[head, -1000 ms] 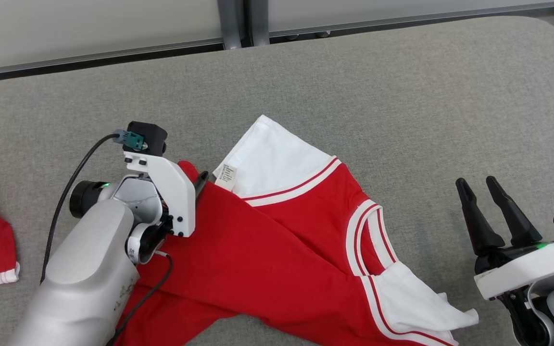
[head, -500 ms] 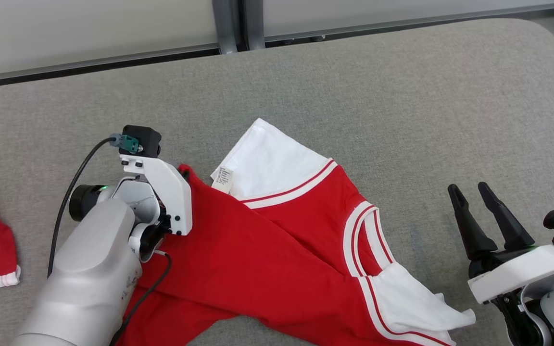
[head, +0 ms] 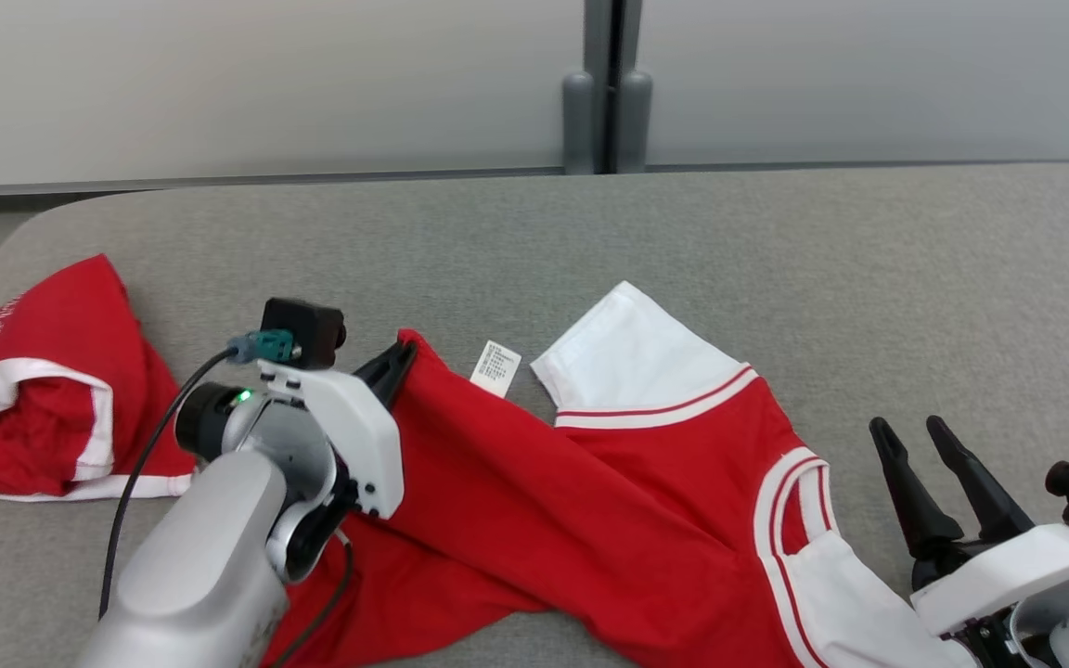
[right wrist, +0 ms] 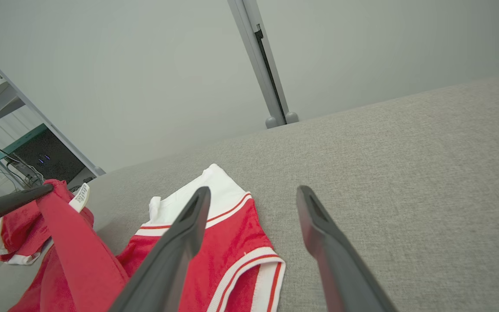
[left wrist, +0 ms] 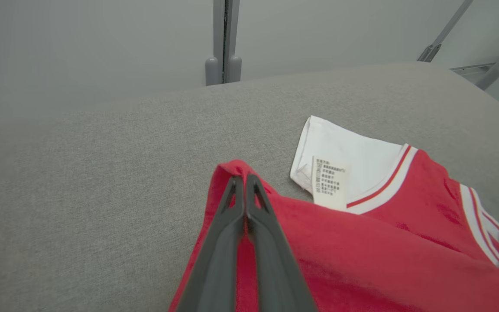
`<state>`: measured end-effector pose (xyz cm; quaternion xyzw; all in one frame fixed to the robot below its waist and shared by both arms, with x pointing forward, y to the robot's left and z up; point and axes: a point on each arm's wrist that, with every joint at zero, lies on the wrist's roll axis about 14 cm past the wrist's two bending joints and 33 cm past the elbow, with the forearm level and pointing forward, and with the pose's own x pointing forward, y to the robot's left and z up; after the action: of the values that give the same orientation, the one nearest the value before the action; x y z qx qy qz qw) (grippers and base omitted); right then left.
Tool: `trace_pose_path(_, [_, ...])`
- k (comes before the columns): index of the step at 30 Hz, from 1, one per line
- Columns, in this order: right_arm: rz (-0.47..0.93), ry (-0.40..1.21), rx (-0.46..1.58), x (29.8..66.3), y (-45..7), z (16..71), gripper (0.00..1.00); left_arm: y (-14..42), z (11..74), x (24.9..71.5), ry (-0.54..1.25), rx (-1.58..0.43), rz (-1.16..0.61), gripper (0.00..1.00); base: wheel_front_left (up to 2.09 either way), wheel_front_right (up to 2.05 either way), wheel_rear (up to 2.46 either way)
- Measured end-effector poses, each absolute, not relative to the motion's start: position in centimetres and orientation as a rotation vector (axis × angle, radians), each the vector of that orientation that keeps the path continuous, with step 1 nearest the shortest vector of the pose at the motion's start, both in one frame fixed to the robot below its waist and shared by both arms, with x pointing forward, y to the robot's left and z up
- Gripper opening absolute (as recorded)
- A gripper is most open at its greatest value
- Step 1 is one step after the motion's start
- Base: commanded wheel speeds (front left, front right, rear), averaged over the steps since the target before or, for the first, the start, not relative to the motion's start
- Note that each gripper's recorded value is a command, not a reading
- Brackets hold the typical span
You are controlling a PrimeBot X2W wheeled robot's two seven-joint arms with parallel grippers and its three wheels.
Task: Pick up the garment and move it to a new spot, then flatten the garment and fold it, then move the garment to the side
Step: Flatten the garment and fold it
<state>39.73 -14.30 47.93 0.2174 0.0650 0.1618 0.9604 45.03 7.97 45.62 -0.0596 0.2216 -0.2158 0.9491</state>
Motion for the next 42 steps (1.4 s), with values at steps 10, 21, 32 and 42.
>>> trace_pose_path(10, [0.409, 0.102, 0.427, 41.1, -11.8, 49.5, 1.00, 13.2, 44.9, 31.1, 0.601, -0.195, -0.313, 0.00, 0.00, 0.00, 0.00])
trace_pose_path(21, [0.399, 0.123, 0.424, 42.1, -12.0, 48.5, 1.00, 11.4, 41.8, 21.4, 0.954, -0.288, -0.338, 0.00, 0.00, 0.00, 0.00])
trace_pose_path(32, [0.379, 0.131, 0.423, 41.7, -12.6, 48.4, 1.00, 12.5, 39.6, 20.3, 1.035, -0.286, -0.314, 1.00, 0.00, 0.00, 0.00])
trace_pose_path(42, [0.349, 0.108, 0.435, 40.8, -13.3, 49.0, 1.00, 14.6, 47.0, 30.0, 0.601, -0.076, -0.280, 1.00, 0.00, 0.00, 0.00])
